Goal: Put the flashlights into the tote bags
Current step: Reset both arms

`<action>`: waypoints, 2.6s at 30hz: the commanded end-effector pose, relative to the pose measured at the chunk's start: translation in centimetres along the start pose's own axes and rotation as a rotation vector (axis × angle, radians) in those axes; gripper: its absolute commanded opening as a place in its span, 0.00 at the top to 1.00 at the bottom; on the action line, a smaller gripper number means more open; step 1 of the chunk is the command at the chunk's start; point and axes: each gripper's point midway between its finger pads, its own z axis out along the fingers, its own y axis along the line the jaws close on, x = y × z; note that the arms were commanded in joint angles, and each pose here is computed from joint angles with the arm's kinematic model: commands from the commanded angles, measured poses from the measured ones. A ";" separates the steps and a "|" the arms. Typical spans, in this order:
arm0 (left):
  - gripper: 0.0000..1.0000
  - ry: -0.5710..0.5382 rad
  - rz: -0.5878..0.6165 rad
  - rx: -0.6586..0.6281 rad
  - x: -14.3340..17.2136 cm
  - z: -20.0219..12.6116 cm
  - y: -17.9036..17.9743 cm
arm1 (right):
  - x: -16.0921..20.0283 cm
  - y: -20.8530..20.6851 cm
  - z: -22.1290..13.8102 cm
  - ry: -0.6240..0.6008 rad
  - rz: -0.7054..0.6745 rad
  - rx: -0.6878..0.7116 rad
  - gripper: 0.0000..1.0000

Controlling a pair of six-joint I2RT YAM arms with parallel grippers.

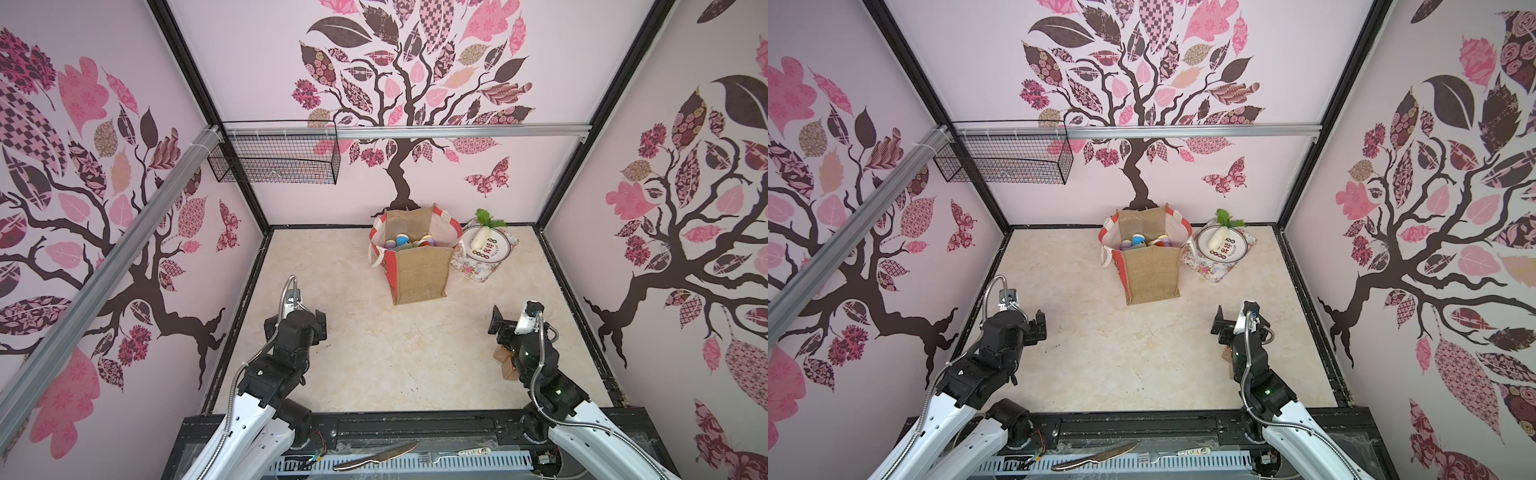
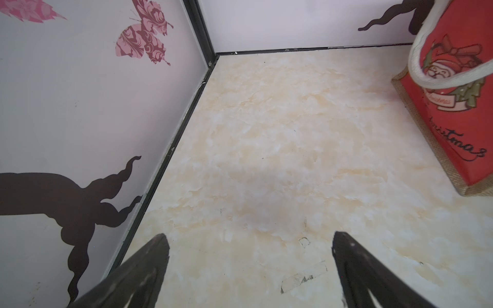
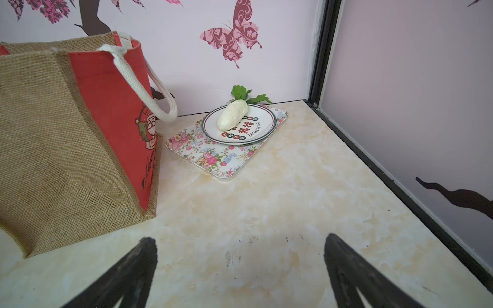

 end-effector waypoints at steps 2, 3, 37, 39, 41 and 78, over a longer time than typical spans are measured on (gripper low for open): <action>0.02 -0.016 -0.045 -0.019 -0.2 2.5 -0.2 | -1.1 0.4 1.3 -0.047 0.002 -0.022 0.00; 0.02 -0.027 -0.039 -0.031 -0.4 2.9 -0.2 | -1.0 0.5 1.6 -0.044 -0.008 -0.032 0.00; 0.02 -0.112 -0.160 -0.294 1.9 10.1 2.1 | 1.8 -1.3 12.6 0.050 -0.043 0.022 0.01; 0.02 -0.112 -0.133 -0.278 1.4 10.9 1.4 | 1.7 -1.5 12.7 0.031 -0.041 0.016 0.00; 0.02 -0.134 -0.121 -0.276 0.6 11.7 1.1 | 1.8 -1.7 13.0 0.033 -0.036 -0.006 0.01; 0.02 -0.241 -0.187 0.008 0.0 17.6 -0.9 | 3.7 -1.8 13.8 0.040 -0.025 -0.045 0.00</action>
